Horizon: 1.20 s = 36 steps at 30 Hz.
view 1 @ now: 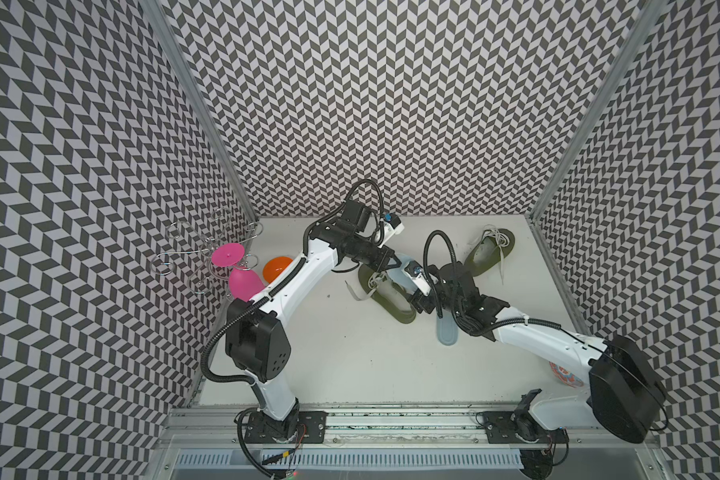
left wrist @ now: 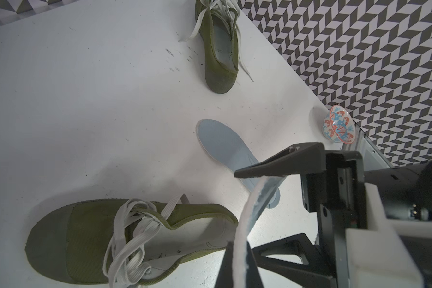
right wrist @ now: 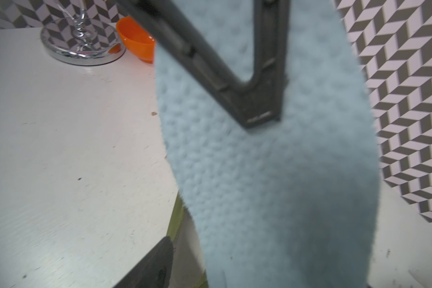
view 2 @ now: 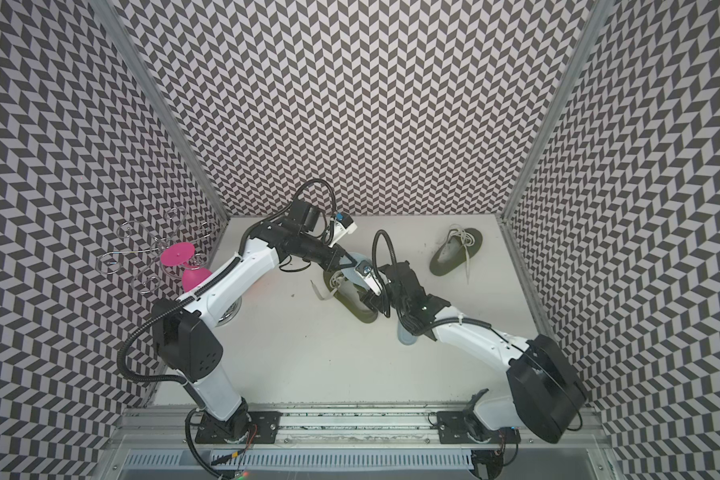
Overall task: Insert the insole into the shoe
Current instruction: Pick up the insole from the center of the board.
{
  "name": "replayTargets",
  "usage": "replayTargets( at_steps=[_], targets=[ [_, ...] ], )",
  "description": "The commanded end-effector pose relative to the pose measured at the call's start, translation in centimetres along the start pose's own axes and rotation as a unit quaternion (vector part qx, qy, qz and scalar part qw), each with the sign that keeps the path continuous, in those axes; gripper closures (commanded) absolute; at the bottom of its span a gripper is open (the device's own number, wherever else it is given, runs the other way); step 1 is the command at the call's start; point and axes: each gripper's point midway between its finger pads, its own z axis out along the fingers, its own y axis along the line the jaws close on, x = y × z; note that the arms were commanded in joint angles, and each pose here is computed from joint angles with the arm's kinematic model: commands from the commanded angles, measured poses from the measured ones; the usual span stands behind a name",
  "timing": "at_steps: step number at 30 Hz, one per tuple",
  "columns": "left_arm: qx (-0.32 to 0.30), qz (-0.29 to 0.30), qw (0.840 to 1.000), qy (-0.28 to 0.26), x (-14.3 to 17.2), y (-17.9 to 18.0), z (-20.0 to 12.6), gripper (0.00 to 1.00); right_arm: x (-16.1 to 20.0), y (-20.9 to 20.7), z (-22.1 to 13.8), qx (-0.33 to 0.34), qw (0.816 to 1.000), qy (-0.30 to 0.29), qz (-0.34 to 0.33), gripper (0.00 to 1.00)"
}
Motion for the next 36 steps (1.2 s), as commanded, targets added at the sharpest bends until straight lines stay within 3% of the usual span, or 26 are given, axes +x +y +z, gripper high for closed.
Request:
replayTargets(
  at_steps=[1,13,15,16,17,26,36],
  targets=[
    [0.017,-0.002,1.0,0.0,0.3,-1.4,-0.5,1.0,-2.1,-2.4,-0.2,0.09,0.995,-0.031,-0.019,0.19],
    [0.014,0.005,1.0,-0.009,-0.4,-1.8,-1.4,1.0,-1.1,-2.3,0.3,0.132,0.988,-0.018,-0.075,0.18],
    [0.009,0.004,1.0,-0.01,-0.5,-1.7,-1.6,1.0,-0.5,-2.4,0.5,0.14,0.987,-0.014,-0.078,0.12],
    [0.01,0.004,1.0,-0.009,-0.4,-1.7,-1.6,1.0,-0.3,-2.5,0.6,0.143,0.986,-0.013,-0.082,0.01],
    [0.013,0.005,1.0,-0.011,-0.5,-1.8,-1.7,1.0,-0.2,-2.5,0.7,0.146,0.986,-0.014,-0.084,0.0],
    [0.018,0.005,1.0,-0.007,0.1,-1.9,-1.5,1.0,-1.9,-3.3,0.5,0.17,0.98,-0.067,-0.077,0.01],
    [0.002,0.041,0.999,-0.005,0.4,-1.9,-1.6,1.0,-2.9,-2.1,-0.2,0.09,0.99,-0.093,-0.063,0.16]
  ],
)
